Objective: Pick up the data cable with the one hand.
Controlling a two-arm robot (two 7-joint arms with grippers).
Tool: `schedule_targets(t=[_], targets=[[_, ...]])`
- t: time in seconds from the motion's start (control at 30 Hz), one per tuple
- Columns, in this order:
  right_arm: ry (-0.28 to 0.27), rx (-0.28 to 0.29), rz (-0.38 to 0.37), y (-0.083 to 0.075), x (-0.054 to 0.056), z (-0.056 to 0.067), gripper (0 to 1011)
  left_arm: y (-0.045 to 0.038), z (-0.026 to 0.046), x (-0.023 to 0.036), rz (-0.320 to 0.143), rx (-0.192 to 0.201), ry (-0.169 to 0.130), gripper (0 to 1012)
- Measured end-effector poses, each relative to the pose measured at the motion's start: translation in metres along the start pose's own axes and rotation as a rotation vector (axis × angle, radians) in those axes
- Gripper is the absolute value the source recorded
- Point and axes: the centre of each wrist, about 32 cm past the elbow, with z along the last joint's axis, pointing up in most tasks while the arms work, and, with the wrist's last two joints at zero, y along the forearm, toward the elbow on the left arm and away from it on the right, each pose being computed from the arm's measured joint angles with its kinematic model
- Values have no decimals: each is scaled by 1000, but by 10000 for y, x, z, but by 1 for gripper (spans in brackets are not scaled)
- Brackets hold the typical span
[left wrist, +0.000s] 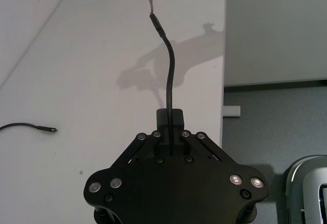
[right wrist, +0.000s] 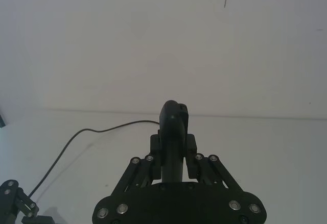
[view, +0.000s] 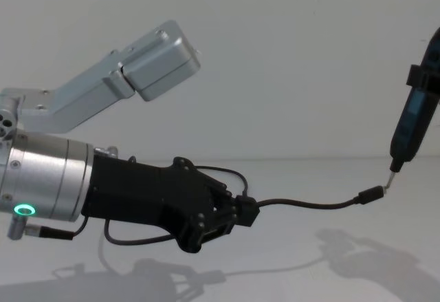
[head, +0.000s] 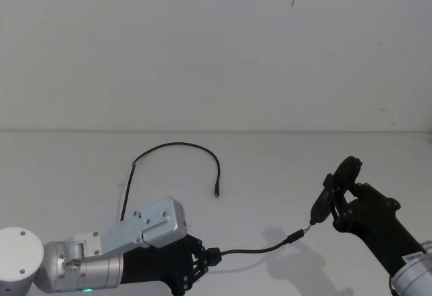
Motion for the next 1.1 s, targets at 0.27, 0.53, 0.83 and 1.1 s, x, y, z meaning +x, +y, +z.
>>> schedule_targets(t=[0.27,0.53,0.83,1.1], targets=[[3,3,0,1,7,-3,263,0,0,0,0,0,0,41],[6,5,0,1,11,-4,263,0,0,0,0,0,0,41],[6,6,0,1,13,-6,263,0,0,0,0,0,0,40],[7,6,0,1,14,-7,263,0,0,0,0,0,0,40]])
